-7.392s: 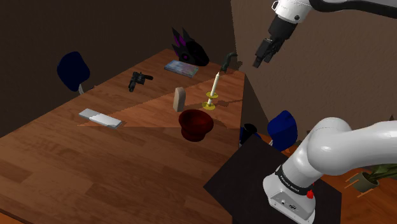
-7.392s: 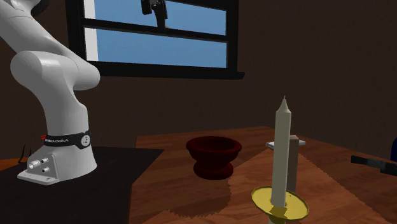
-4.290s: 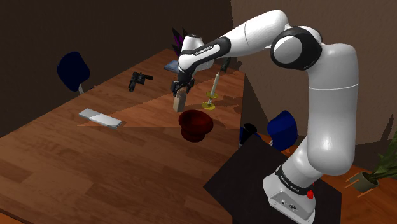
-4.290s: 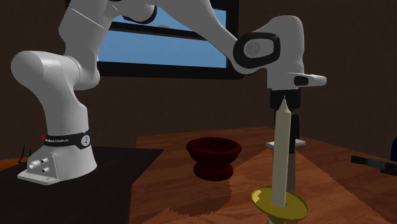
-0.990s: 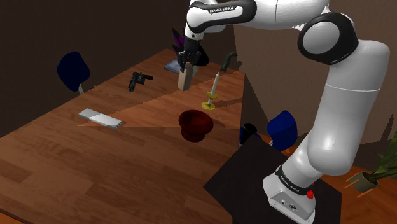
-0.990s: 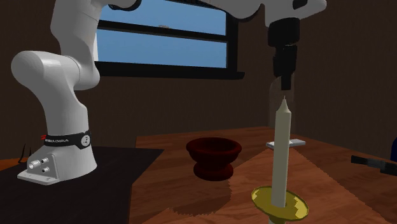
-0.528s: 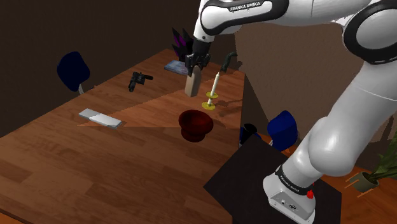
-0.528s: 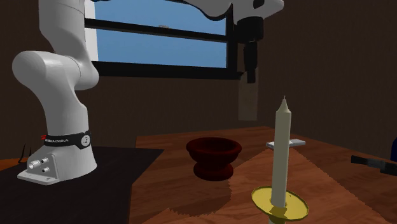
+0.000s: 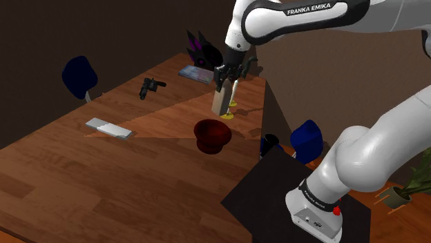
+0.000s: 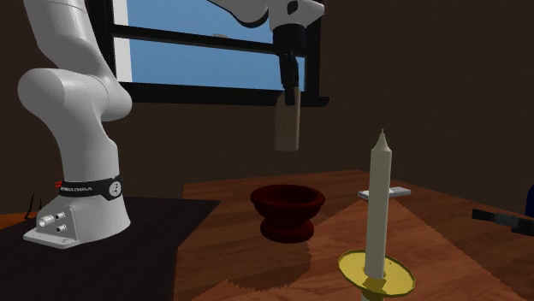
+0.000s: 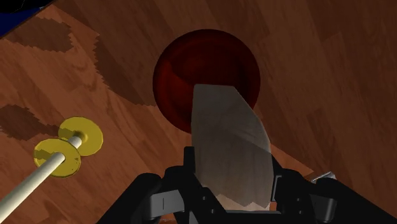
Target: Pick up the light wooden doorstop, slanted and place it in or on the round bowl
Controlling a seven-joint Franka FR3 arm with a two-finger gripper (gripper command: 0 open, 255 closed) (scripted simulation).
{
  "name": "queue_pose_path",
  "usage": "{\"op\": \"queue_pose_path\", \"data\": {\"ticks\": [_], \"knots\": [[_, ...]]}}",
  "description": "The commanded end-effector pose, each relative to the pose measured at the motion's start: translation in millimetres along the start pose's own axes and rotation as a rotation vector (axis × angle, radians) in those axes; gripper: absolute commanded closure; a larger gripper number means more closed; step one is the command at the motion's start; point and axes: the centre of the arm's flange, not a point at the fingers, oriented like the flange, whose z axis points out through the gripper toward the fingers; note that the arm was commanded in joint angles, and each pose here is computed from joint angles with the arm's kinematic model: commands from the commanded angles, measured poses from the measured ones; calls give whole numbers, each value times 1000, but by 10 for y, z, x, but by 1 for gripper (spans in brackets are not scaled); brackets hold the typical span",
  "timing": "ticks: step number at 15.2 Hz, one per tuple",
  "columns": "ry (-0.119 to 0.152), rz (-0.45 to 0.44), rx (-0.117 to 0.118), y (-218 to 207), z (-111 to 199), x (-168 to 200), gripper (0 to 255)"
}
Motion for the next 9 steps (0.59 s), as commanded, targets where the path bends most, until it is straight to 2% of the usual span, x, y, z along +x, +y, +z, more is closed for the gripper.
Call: {"op": "queue_pose_path", "data": {"ticks": [1, 9], "knots": [[1, 0, 0, -23, 6, -113, 255], [1, 0, 0, -20, 428, -138, 255]]}}
